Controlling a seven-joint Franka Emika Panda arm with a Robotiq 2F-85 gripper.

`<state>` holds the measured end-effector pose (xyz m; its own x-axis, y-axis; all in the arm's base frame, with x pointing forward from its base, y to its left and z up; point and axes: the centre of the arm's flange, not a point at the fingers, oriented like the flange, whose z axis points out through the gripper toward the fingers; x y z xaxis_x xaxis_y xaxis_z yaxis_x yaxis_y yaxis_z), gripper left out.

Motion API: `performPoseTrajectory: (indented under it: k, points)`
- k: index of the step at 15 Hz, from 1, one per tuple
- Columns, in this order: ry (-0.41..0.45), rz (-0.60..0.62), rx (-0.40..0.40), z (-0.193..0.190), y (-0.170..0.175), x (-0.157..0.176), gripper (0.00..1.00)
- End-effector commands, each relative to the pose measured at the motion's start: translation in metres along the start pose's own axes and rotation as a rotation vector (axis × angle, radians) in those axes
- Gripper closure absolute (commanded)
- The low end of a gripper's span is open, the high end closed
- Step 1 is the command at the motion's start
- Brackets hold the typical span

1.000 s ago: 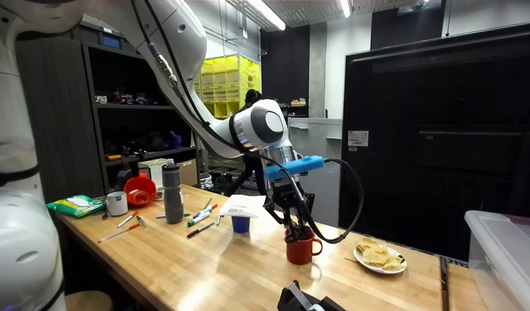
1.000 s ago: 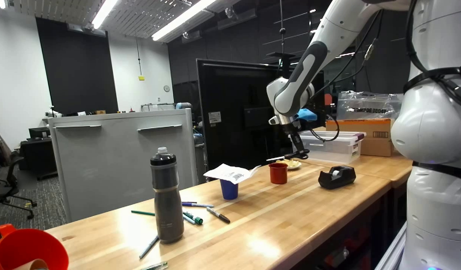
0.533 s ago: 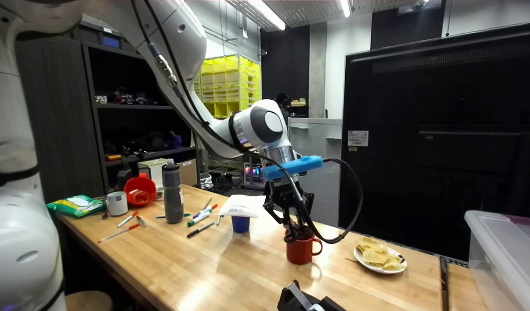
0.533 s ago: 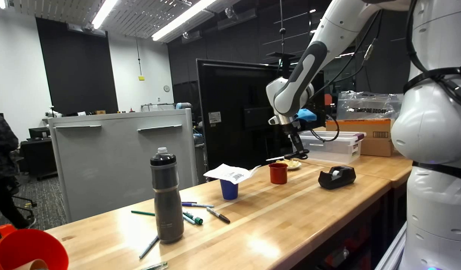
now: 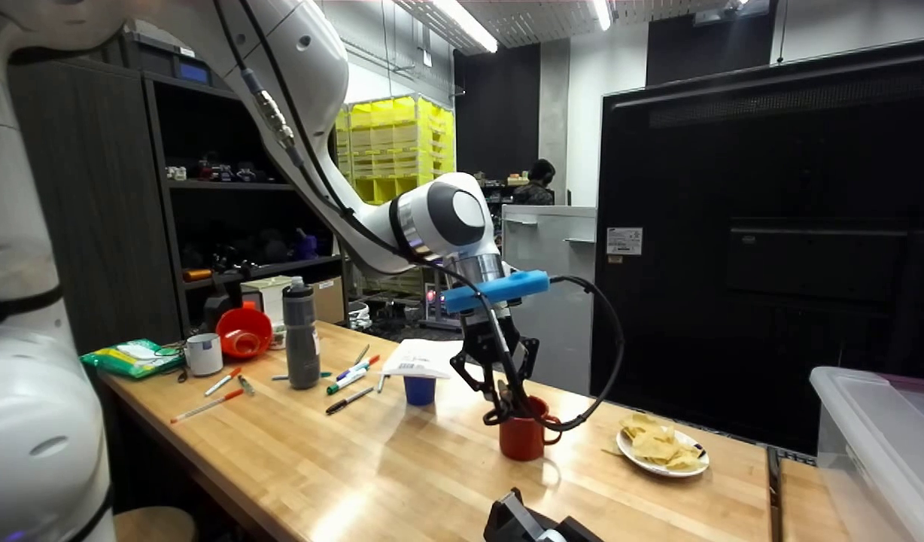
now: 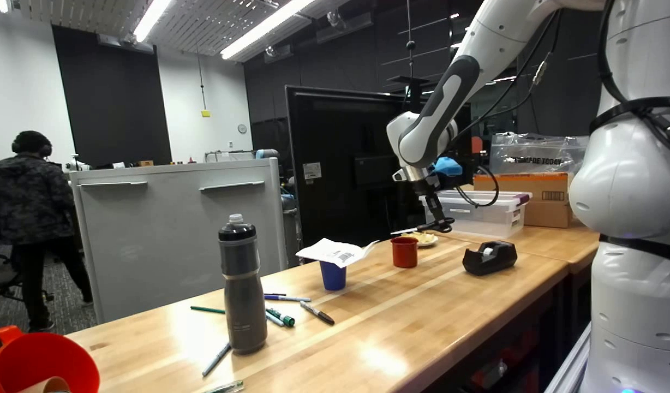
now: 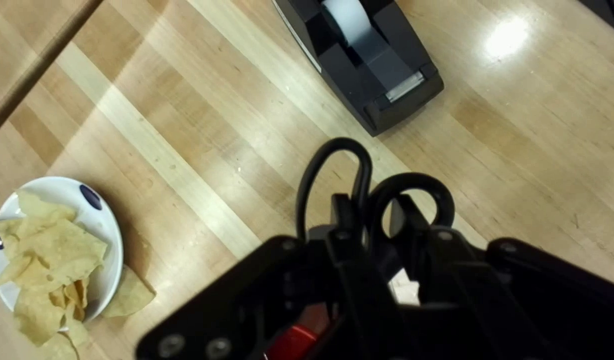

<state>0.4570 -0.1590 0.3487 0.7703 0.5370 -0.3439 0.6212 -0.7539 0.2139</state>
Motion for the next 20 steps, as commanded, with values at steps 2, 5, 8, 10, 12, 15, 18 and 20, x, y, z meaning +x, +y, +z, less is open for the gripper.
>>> performPoseTrajectory:
  k: [2, 5, 8, 10, 12, 15, 18, 20]
  points:
    - [-0.023, 0.014, -0.045, -0.012, -0.026, -0.01, 0.94]
    - [-0.024, 0.01, -0.079, -0.015, -0.04, -0.014, 0.94]
    - [-0.032, 0.003, -0.107, -0.017, -0.05, -0.016, 0.94]
    - [-0.036, -0.005, -0.12, -0.017, -0.055, -0.016, 0.94]
    - [-0.036, -0.019, -0.114, -0.017, -0.053, -0.016, 0.94]
    - [-0.03, -0.026, -0.108, -0.018, -0.053, -0.016, 0.94]
    - [-0.032, -0.053, -0.105, -0.018, -0.055, -0.014, 0.94]
    - [-0.033, -0.105, -0.104, -0.02, -0.058, -0.012, 0.94]
